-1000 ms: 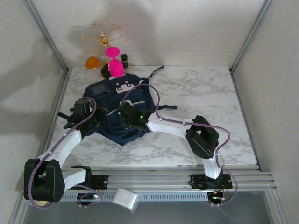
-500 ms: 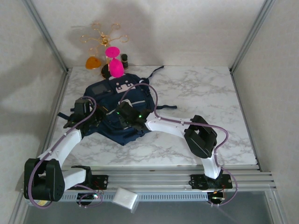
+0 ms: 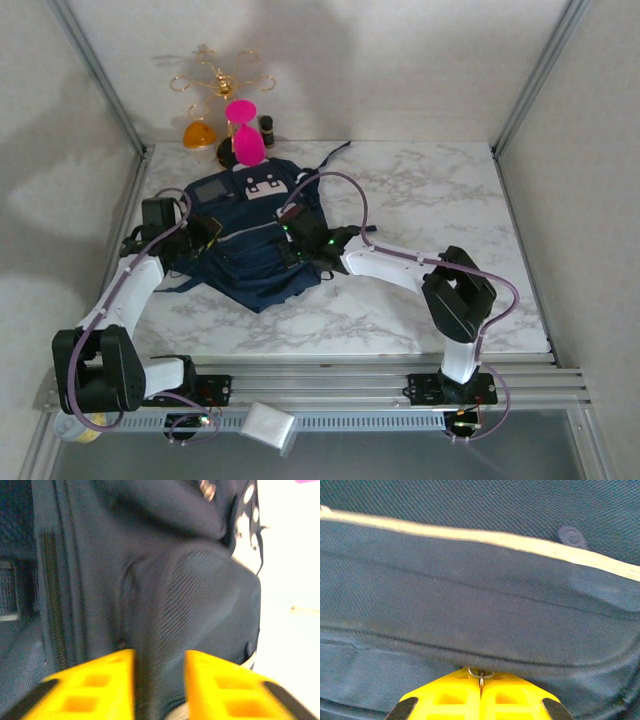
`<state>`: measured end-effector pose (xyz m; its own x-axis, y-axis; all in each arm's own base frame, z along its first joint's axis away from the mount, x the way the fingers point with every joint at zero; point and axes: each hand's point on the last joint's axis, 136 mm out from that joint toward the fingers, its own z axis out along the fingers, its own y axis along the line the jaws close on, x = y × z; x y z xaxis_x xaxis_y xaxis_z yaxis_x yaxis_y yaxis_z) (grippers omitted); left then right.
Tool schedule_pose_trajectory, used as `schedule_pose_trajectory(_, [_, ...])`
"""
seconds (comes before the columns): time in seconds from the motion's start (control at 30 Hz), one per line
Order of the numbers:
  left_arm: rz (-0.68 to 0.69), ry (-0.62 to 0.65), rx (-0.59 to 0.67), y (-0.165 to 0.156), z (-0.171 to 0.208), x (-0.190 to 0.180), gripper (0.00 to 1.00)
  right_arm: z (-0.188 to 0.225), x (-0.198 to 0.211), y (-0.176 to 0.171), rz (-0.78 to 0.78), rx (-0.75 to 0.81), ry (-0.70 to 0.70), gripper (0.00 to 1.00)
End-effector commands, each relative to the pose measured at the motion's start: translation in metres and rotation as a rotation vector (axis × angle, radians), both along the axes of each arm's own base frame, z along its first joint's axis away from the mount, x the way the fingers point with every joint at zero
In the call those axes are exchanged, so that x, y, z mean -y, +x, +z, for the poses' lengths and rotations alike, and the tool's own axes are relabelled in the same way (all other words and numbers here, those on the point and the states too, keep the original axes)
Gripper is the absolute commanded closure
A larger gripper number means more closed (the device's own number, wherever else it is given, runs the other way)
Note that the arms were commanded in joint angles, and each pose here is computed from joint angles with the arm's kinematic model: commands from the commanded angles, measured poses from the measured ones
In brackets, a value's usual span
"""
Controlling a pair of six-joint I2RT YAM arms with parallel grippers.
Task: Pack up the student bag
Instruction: Zip the student bag at the center of the table.
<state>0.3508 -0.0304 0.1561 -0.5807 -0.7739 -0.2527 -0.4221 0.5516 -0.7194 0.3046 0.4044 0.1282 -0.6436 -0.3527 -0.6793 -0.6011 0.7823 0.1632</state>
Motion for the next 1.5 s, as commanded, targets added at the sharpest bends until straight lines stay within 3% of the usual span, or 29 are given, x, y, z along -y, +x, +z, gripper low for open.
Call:
schedule_pose_trajectory(0.0, [0.072, 0.018, 0.164, 0.001, 0.046, 0.002, 0.58, 0.008, -0.019, -0.004, 0.043, -0.029, 0.081, 1.00])
schedule_pose_trajectory(0.07, [0.107, -0.048, 0.161, -0.015, 0.043, 0.019, 0.47, 0.006, -0.021, -0.007, 0.056, -0.040, 0.087, 1.00])
schedule_pose_trajectory(0.23, [0.197, -0.323, 0.230, -0.044, 0.038, 0.074, 0.44, -0.001, -0.013, -0.011, 0.055, -0.040, 0.074, 1.00])
schedule_pose_trajectory(0.4, [0.235, -0.379, 0.193, -0.055, 0.030, 0.120, 0.37, -0.007, -0.012, -0.014, 0.059, -0.044, 0.080, 1.00])
schedule_pose_trajectory(0.5, [0.277, -0.400, 0.177, -0.042, 0.020, 0.129, 0.36, -0.009, -0.013, -0.014, 0.064, -0.046, 0.084, 1.00])
schedule_pose_trajectory(0.6, [0.337, -0.372, 0.151, -0.030, 0.012, 0.129, 0.50, -0.008, -0.012, -0.015, 0.063, -0.045, 0.090, 1.00])
schedule_pose_trajectory(0.7, [0.405, -0.382, 0.127, -0.025, -0.005, 0.125, 0.53, -0.011, -0.009, -0.015, 0.053, -0.046, 0.083, 1.00])
schedule_pose_trajectory(1.07, [0.546, -0.338, 0.129, -0.015, -0.031, 0.102, 0.81, -0.007, -0.007, -0.010, 0.047, -0.016, 0.052, 1.00])
schedule_pose_trajectory(1.17, [0.571, -0.278, 0.120, -0.021, -0.038, 0.086, 0.98, -0.004, 0.000, -0.004, 0.019, 0.012, 0.012, 1.00])
schedule_pose_trajectory(1.47, [0.593, -0.015, 0.134, -0.057, -0.039, 0.011, 1.00, -0.002, 0.051, 0.006, -0.012, 0.068, -0.094, 1.00])
